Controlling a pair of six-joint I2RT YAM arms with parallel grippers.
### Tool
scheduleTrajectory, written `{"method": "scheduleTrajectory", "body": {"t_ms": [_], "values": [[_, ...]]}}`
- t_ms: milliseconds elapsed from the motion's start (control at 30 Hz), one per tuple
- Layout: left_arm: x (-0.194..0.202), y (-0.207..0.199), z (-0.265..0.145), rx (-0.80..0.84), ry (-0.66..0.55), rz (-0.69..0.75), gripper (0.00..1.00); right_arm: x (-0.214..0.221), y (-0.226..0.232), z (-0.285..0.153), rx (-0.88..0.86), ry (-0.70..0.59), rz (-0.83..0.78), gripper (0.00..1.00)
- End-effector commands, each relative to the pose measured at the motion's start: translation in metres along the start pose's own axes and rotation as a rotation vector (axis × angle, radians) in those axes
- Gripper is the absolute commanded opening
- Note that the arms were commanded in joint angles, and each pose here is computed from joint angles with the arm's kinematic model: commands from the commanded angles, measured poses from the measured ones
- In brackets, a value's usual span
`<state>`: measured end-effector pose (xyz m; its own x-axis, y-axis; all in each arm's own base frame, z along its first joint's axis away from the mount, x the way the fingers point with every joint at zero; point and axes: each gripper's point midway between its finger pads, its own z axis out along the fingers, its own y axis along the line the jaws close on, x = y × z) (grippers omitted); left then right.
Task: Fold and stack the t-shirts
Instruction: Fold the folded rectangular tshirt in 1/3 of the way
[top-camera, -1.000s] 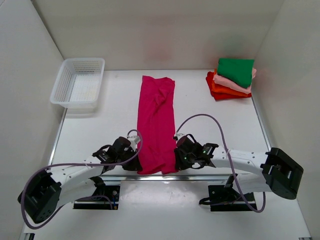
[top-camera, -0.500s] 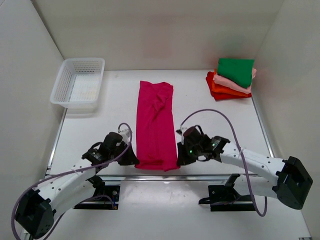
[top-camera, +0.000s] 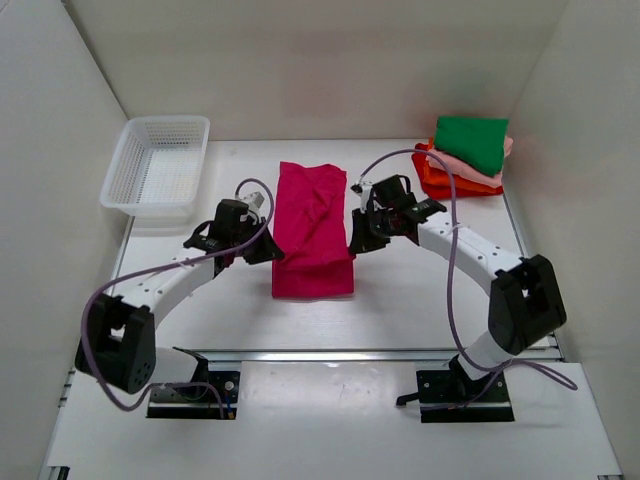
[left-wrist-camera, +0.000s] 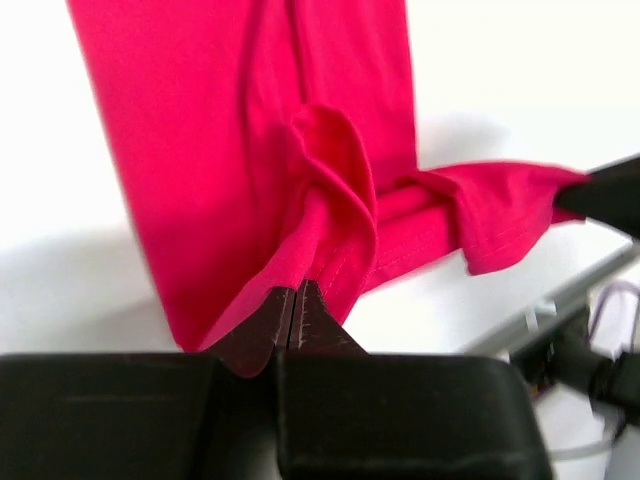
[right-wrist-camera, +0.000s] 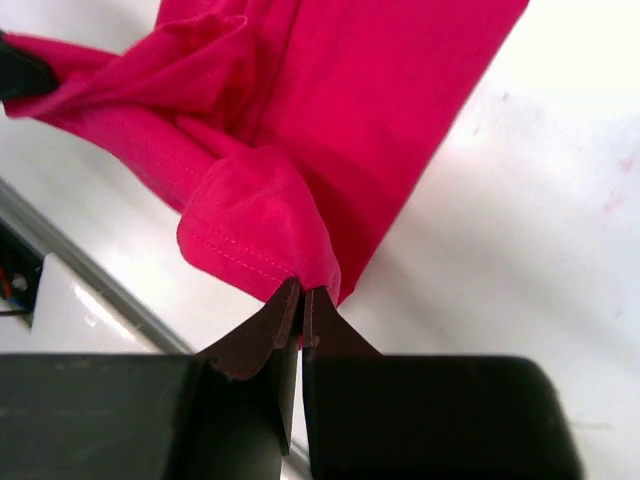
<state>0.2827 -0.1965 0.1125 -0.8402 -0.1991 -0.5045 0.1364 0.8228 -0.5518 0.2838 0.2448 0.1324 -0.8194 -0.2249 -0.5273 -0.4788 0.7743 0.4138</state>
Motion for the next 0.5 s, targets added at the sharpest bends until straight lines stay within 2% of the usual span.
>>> {"method": "scheduleTrajectory", "body": {"t_ms": [0,167,467], "values": [[-0.030,0.005,0.009,-0.002,-0.053,0.033,0.04,-0.022,-0.007,0.008,-0.022,-0.020,-0.069,0.00],[-0.045,0.026,0.029,-0.026,-0.069,0.002,0.05,-0.033,-0.024,0.029,0.000,-0.004,-0.071,0.00],[-0.080,0.033,0.049,0.002,-0.100,0.007,0.06,-0.071,-0.045,0.045,0.020,-0.047,-0.077,0.00]]}}
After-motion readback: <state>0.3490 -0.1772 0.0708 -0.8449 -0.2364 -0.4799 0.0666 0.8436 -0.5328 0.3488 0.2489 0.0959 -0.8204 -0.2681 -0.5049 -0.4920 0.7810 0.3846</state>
